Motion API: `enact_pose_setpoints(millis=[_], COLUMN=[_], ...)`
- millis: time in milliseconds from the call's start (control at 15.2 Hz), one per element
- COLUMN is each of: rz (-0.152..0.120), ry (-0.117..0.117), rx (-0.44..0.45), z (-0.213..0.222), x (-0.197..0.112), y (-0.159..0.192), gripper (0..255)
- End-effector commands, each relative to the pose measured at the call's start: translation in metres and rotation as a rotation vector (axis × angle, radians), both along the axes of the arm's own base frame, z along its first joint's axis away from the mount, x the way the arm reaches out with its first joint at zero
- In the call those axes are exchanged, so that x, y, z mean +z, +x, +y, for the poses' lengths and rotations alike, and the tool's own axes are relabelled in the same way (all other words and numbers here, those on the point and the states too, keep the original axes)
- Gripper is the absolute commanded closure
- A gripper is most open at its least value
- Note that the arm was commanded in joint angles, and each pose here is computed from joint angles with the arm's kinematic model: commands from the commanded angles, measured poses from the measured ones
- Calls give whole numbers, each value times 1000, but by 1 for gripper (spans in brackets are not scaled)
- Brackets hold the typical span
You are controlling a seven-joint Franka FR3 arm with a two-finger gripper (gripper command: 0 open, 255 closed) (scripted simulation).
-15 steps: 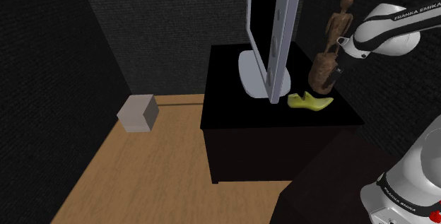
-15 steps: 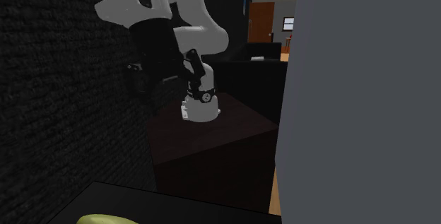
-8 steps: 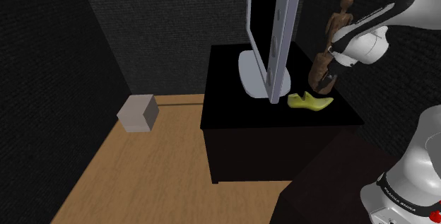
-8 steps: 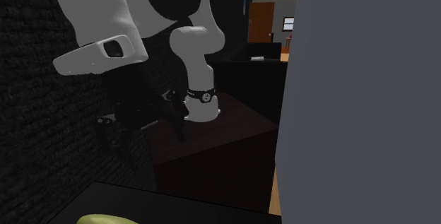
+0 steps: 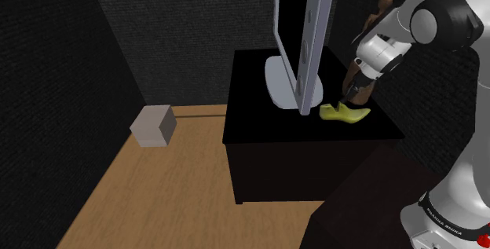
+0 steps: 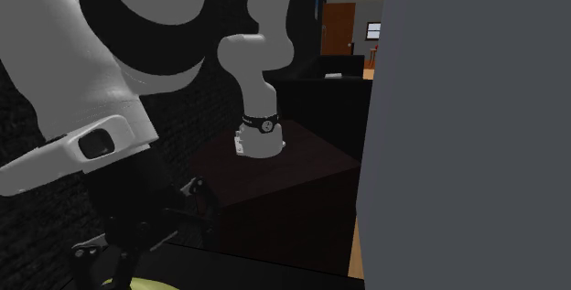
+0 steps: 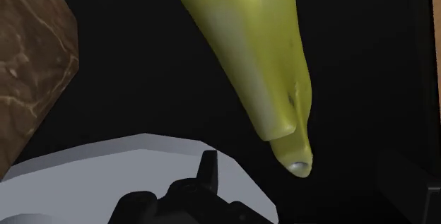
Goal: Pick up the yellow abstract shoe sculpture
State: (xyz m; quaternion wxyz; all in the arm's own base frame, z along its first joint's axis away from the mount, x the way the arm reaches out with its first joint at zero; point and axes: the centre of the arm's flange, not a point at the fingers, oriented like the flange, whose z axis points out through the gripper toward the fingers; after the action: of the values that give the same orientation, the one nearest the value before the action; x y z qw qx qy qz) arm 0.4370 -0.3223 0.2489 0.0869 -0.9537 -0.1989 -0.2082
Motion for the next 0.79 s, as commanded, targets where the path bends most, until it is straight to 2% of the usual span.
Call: enact_pose_setpoints(millis=[0,462,528,726], rz=[-9,-9,-9,-9], ry=[3,3,3,3], rx=[7,7,7,7], z=[-4,-4,-4,-4], x=[-14,-43,-43,-43], y=[5,5,5,5], gripper=[0,0,255,255])
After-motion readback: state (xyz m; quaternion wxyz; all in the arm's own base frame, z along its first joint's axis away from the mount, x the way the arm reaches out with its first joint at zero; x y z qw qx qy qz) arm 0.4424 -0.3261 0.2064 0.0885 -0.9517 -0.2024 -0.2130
